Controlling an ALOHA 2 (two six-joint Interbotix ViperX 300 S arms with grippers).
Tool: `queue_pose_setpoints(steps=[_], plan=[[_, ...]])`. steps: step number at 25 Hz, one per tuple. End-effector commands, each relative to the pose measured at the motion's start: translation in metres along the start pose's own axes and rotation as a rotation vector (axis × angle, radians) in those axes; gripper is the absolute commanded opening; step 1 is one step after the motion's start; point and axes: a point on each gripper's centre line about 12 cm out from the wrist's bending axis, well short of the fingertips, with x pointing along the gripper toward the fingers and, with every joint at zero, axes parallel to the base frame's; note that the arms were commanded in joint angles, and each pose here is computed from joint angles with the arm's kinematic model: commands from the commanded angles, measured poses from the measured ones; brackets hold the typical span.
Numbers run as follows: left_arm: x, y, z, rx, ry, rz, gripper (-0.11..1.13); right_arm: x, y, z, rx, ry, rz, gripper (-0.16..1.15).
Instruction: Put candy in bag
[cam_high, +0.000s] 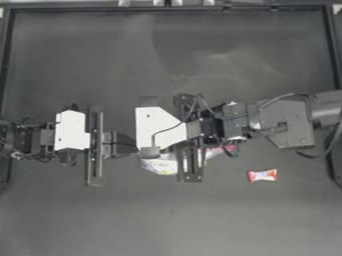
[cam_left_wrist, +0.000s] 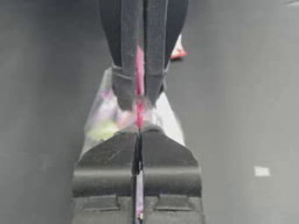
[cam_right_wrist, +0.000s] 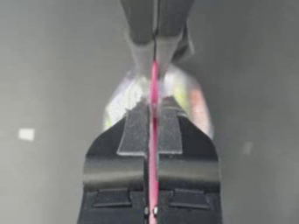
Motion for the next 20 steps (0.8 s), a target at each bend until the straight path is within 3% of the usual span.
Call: queue_pose_setpoints(steps=[1,20], plan=[[-0.007,0.001,0.017,0.001,-0.060,0.003,0.04,-0.014,-0.003,-0.004,0.027,-0.013,-0.002,0.05],[-0.008,0.001,0.016,0.001,-0.055,0.004,0.04,-0.012,-0.006,-0.047,0.111,0.024,-0.015,0.05]])
